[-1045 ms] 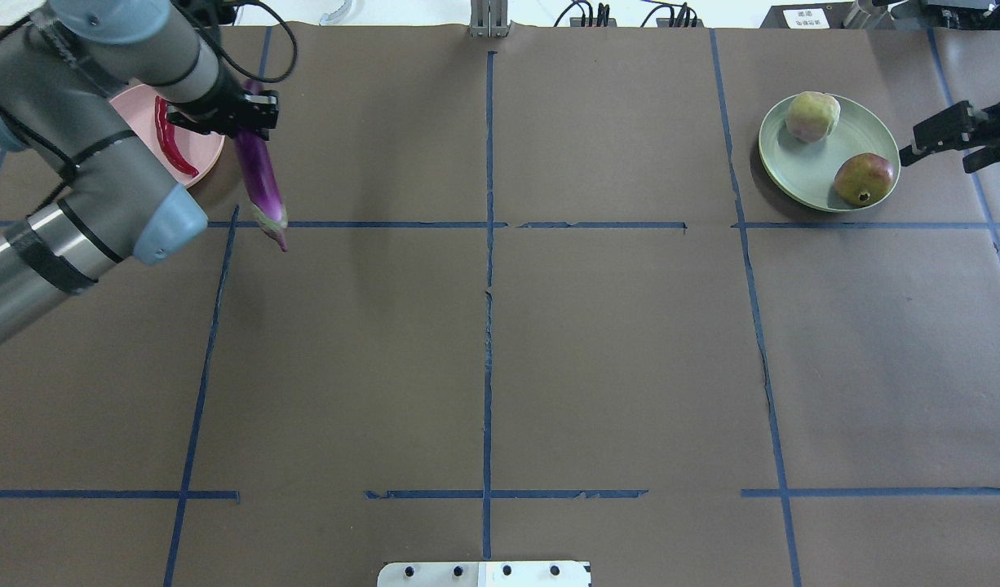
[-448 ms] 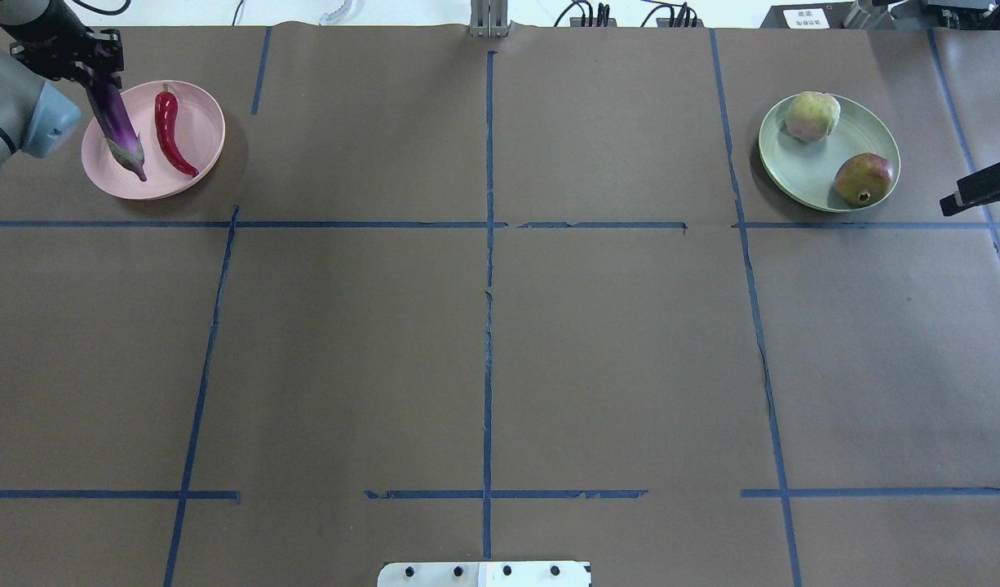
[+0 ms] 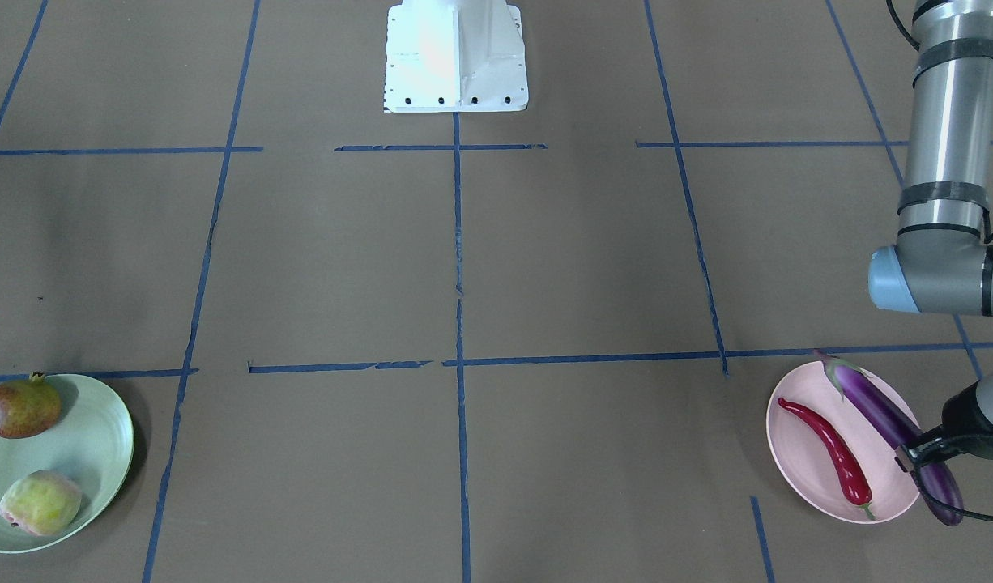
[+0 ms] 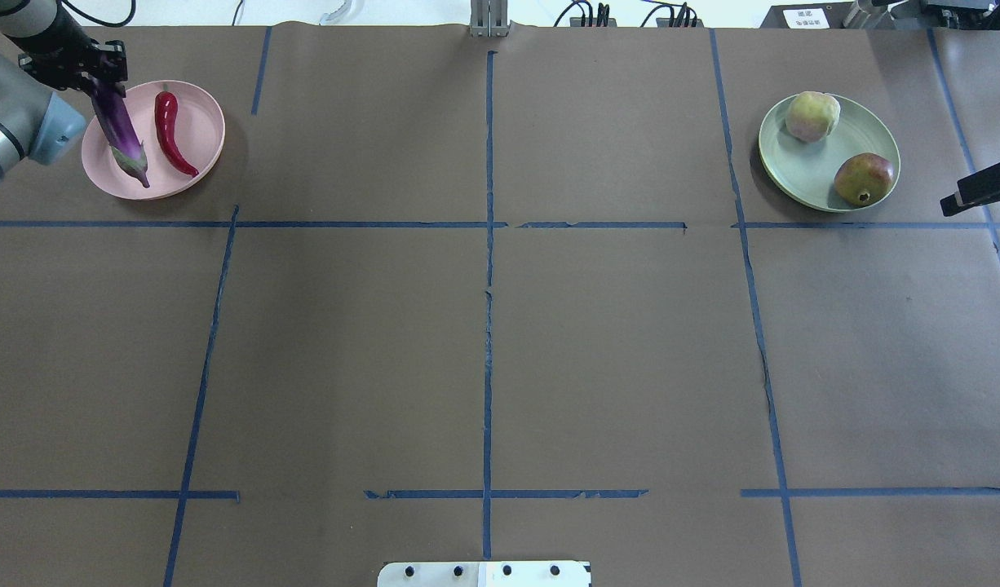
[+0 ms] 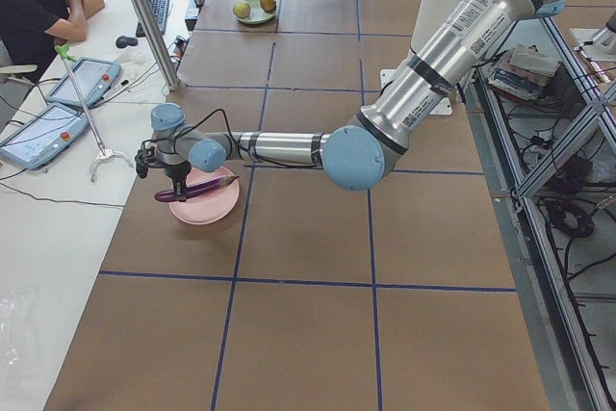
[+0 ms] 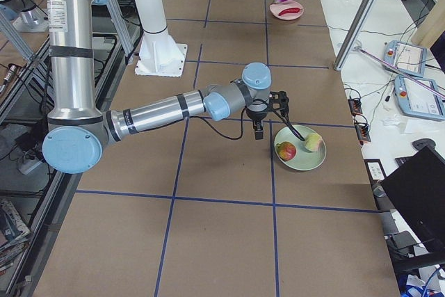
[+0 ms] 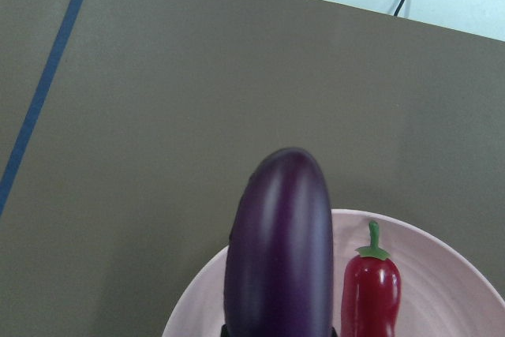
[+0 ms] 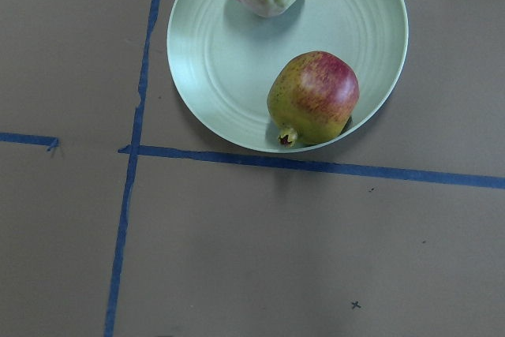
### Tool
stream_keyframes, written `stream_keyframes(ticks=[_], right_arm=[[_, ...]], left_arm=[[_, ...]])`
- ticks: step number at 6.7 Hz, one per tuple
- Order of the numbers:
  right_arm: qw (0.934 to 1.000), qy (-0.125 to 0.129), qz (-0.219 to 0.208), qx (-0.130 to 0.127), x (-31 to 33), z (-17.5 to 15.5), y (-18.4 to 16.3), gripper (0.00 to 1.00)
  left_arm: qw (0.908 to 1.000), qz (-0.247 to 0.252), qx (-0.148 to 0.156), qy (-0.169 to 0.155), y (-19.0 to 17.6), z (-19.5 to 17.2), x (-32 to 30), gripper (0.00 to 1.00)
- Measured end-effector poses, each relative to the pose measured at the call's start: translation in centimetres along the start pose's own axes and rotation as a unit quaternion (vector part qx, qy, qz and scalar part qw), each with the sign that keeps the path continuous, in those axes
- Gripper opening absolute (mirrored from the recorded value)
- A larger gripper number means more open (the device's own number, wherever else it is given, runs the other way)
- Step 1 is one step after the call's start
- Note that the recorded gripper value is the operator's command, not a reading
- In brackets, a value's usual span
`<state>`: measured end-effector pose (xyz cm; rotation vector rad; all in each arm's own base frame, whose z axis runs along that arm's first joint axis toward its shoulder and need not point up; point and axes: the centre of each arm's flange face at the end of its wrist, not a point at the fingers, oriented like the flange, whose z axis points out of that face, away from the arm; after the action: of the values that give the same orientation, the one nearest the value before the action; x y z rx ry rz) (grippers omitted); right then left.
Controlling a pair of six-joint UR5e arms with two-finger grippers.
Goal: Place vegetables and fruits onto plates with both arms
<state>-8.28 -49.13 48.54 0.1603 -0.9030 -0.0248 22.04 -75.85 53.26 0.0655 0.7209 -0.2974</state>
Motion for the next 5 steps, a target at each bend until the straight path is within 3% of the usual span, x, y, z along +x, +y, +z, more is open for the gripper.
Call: stream_keyframes(ticks=[1, 5], right_arm=[[1.0000, 0.000, 0.000, 0.000, 0.0, 0.0, 0.0, 1.00], [1.0000, -0.002, -0.001, 0.001, -0.4, 0.0, -0.3, 1.00]], left_arm=[[0.9999, 0.010, -0.005, 0.002, 0.9, 1.1, 0.6, 1.00], [0.9996, 0.025, -0.001, 0.012, 1.7, 2.7, -0.4, 1.00]])
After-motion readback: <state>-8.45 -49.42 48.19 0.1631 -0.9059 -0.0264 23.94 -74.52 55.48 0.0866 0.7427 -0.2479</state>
